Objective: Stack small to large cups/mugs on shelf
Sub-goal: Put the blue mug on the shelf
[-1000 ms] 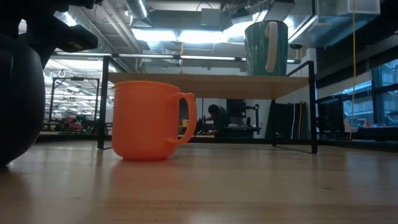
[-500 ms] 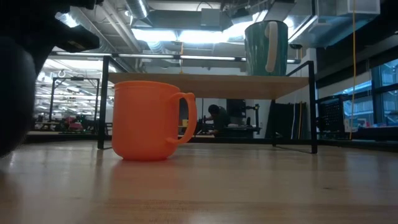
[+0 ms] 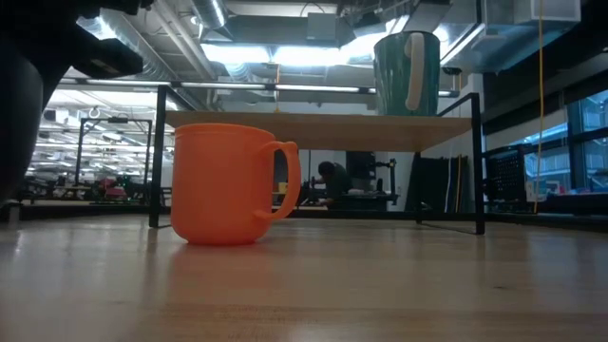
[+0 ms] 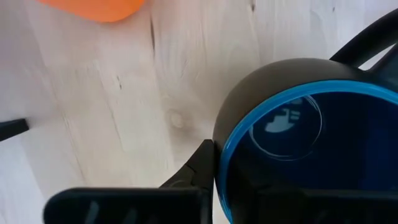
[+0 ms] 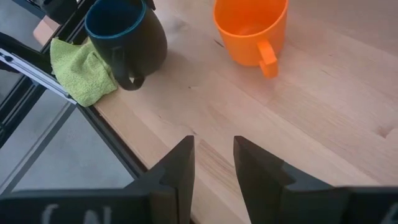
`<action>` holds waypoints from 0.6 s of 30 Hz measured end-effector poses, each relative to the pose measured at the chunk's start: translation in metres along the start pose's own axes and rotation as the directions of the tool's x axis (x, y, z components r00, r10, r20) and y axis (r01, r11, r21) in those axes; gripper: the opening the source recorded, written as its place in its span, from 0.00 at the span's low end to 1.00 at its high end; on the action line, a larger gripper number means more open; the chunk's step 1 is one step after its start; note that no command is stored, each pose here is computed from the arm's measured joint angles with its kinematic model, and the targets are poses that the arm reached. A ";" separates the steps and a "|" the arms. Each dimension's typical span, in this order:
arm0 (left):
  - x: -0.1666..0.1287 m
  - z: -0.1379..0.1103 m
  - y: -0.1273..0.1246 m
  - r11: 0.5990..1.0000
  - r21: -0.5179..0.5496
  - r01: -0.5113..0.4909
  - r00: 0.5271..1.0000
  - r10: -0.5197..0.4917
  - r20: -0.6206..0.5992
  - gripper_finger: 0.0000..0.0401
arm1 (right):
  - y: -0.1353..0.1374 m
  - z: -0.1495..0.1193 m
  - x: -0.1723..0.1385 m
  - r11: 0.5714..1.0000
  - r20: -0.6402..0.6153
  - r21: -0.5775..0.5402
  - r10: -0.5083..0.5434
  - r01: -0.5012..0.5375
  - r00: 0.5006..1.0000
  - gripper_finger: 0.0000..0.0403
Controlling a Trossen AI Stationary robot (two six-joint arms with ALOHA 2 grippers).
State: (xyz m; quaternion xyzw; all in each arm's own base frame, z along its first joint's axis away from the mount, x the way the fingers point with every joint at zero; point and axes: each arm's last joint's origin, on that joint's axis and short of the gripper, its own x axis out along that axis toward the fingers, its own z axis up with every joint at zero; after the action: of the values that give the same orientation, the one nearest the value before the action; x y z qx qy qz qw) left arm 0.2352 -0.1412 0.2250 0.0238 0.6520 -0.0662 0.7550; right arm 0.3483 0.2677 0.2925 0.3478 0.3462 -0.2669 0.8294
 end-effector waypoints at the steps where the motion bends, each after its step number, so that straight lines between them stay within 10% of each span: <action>1: -0.001 0.000 0.000 1.000 -0.002 0.002 1.000 -0.002 0.002 0.04 | 0.000 0.000 0.000 1.000 0.000 0.000 -0.001 0.001 1.000 0.28; 10: -0.009 0.003 -0.003 0.998 -0.024 0.057 0.998 -0.057 -0.002 0.03 | 0.000 0.000 0.000 1.000 0.002 -0.002 -0.004 0.004 1.000 0.28; 18: -0.082 0.026 -0.006 0.998 -0.029 0.052 0.992 -0.049 0.112 0.03 | -0.006 0.000 0.000 0.998 0.002 -0.034 -0.052 0.052 0.999 0.28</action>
State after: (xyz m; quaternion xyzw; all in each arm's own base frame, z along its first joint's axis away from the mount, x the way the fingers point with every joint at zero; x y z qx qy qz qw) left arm 0.2484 -0.1446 0.3106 -0.0086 0.6101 -0.0760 0.7886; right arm 0.3443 0.2642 0.2904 0.3243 0.3591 -0.2825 0.8283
